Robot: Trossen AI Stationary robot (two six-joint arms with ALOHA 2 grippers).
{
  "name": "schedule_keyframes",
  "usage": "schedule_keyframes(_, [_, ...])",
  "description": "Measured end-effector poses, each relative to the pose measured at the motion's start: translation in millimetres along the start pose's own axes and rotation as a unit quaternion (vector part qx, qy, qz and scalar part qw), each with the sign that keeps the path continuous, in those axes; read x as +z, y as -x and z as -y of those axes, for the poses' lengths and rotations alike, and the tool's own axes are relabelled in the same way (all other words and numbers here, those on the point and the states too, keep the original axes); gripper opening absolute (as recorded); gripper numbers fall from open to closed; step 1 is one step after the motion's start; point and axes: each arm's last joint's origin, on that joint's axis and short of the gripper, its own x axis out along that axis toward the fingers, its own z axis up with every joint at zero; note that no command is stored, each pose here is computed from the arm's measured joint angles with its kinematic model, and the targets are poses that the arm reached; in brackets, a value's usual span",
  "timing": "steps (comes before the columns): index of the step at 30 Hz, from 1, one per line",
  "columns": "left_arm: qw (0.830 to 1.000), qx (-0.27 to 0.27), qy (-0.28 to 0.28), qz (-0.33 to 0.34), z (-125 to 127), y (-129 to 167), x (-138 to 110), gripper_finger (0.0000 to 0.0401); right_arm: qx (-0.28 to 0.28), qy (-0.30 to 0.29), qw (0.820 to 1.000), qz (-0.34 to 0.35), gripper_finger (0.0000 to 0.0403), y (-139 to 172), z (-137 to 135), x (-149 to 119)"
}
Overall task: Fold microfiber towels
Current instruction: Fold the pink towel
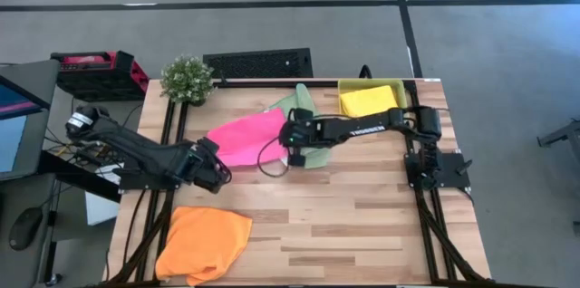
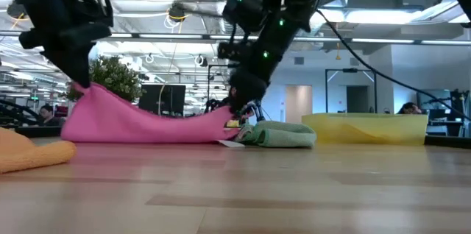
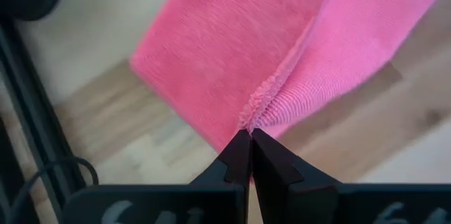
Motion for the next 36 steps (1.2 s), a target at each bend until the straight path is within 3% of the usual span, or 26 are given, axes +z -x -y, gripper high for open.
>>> schedule_keyframes(18, [0.990, 0.112, 0.079, 0.015, -27.7, -37.6, 17.4, 0.0000, -0.064, -0.002, 0.997, 0.032, 0.0005, -13.1, 45.4, -0.8])
schedule_keyframes(30, [0.988, 0.123, 0.086, 0.035, -30.3, -41.3, 24.2, 0.0000, -0.083, -0.019, 0.996, 0.040, 0.0021, -15.5, 58.2, -1.7])
schedule_keyframes(36, [0.983, 0.128, 0.119, 0.061, -30.7, -41.1, 25.6, 0.0002, -0.087, -0.023, 0.995, 0.046, 0.0041, -15.5, 60.0, -0.7])
